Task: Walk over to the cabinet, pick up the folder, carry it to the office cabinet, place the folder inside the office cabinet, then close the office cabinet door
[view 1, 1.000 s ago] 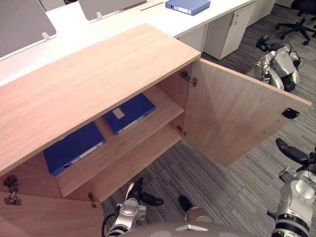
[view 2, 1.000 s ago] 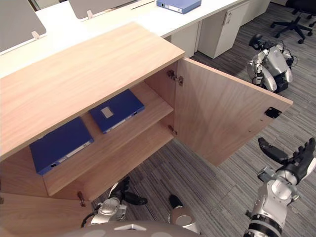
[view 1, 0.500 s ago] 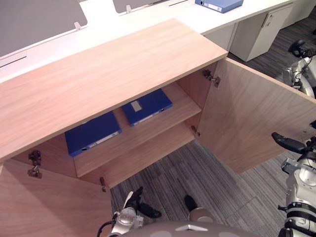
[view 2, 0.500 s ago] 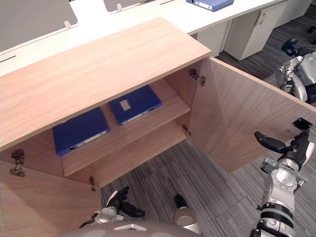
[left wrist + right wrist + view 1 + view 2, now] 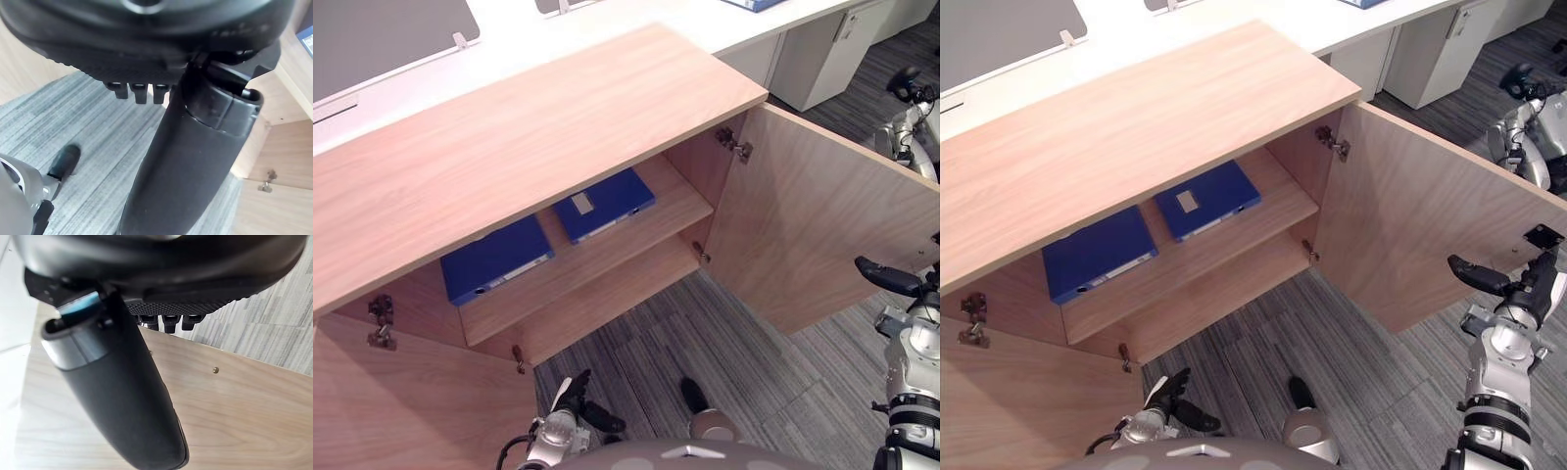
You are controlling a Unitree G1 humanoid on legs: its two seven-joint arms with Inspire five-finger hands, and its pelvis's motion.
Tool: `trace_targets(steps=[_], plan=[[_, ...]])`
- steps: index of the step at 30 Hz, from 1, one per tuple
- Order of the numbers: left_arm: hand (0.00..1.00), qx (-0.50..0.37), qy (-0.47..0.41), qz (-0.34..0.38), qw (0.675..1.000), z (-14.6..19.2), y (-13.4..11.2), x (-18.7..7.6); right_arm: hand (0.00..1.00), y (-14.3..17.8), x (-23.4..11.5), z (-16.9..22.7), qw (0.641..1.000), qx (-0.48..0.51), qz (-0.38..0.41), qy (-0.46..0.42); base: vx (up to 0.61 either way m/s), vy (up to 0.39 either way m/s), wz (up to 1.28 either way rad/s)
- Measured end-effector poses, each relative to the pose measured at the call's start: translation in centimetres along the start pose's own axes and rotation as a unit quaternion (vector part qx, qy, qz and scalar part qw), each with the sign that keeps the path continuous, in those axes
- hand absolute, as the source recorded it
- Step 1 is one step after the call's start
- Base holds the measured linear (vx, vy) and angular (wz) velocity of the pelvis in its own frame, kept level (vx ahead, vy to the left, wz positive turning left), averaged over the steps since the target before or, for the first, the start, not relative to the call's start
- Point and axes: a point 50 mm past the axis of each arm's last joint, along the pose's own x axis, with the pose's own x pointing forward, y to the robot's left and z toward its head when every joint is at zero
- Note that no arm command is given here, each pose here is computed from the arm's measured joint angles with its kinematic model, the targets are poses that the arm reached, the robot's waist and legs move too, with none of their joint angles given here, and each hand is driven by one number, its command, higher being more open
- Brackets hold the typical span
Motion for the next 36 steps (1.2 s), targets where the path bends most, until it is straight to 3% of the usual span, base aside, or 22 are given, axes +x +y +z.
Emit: trace_targets(steps=[7,21,29,36], plan=[[1.00,0.008,-0.011,0.003,1.000,0.9,0.2,0.3,1.00,1.2,-4.7,-1.1,0.999,0.023,0.024,-0.010,0.00,-0.028,-0.06],[1.00,0.028,-0.039,0.007,0.999,2.9,0.0,0.7,1.00,5.4,-17.3,-2.1,0.982,0.082,0.166,0.027,-0.01,-0.031,-0.19],[1.00,0.047,-0.018,0.003,0.999,1.0,-0.6,0.2,1.00,7.3,-23.9,-2.6,0.944,0.101,0.302,0.092,-0.03,-0.052,-0.05],[1.00,0.083,-0.016,0.000,0.996,0.4,-0.6,0.0,1.00,9.1,-26.5,-3.5,0.905,0.101,0.393,0.124,-0.02,-0.013,0.29]])
